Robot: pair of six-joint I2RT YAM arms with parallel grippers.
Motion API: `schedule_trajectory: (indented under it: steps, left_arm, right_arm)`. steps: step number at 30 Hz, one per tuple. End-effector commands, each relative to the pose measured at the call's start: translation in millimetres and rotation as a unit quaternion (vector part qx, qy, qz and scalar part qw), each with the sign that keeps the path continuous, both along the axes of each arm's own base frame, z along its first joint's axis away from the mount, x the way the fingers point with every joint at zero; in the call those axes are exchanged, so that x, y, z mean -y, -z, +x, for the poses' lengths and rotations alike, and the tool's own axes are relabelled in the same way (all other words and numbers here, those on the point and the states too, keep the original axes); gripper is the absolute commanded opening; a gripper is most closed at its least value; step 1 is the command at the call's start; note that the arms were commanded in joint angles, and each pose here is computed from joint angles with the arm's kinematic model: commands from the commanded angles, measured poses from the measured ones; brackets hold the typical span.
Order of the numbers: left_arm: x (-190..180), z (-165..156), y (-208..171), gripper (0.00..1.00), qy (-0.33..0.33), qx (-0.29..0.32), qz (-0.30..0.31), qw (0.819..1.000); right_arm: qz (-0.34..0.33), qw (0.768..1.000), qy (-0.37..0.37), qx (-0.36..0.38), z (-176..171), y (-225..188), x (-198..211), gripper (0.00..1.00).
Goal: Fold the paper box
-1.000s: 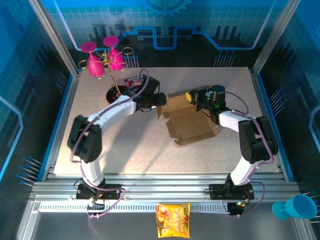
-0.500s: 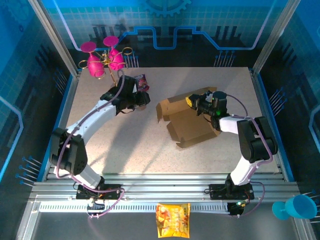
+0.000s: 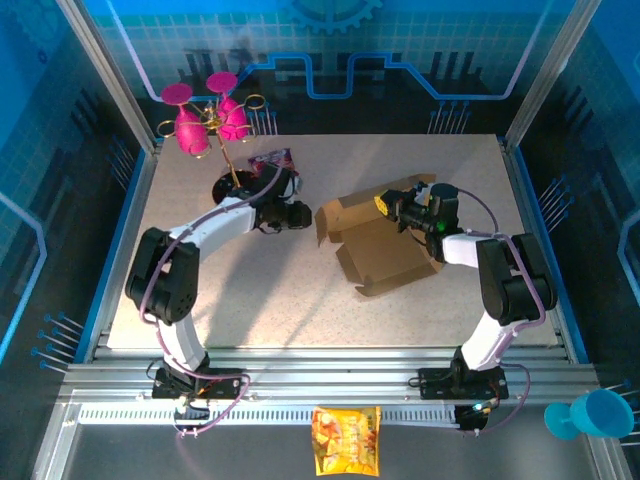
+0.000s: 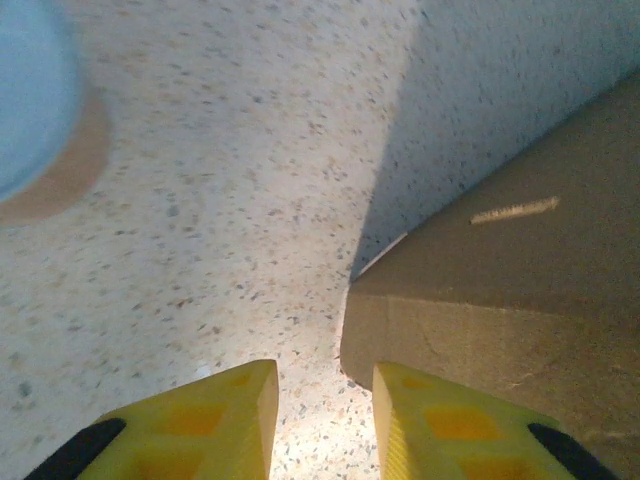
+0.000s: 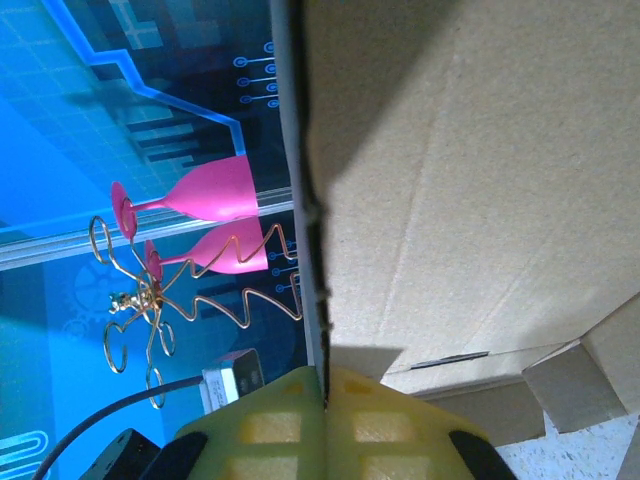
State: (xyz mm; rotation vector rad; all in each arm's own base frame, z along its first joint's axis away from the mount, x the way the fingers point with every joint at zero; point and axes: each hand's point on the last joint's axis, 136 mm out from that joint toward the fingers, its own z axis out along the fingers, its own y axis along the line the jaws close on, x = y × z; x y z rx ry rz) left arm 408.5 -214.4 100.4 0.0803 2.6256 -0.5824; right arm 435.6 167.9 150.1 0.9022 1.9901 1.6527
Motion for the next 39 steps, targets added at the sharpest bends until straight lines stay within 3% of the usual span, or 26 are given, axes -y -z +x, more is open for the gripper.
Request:
schedule_trajectory:
  steps: [1, 7, 22, 31, 39]
  left_arm:
    - [25.1, 4.4, -5.1, 0.34, 0.078, 0.048, 0.014, 0.996]
    - [37.6, 4.1, 0.7, 0.40, 0.115, 0.081, 0.007, 0.990]
    - [68.4, -8.5, -3.9, 0.45, 0.144, 0.118, -0.016, 0.982]
    - [81.6, -12.5, -14.4, 0.44, 0.180, 0.200, -0.049, 0.962]
    - [84.4, -2.2, -11.0, 0.39, 0.162, 0.221, -0.062, 0.960]
  right_arm:
    - [-0.010, 0.999, -0.007, -0.036, -1.9, 20.3, 3.6, 0.00]
    - [-0.008, 0.999, -0.011, -0.037, -2.2, 21.6, 2.0, 0.00]
    - [0.005, 0.999, -0.010, -0.033, -1.1, 18.6, 1.1, 0.00]
    - [0.014, 0.999, -0.017, -0.028, -0.8, 11.3, -1.0, 0.00]
    - [0.021, 0.999, -0.018, -0.026, -2.0, 7.4, -1.2, 0.00]
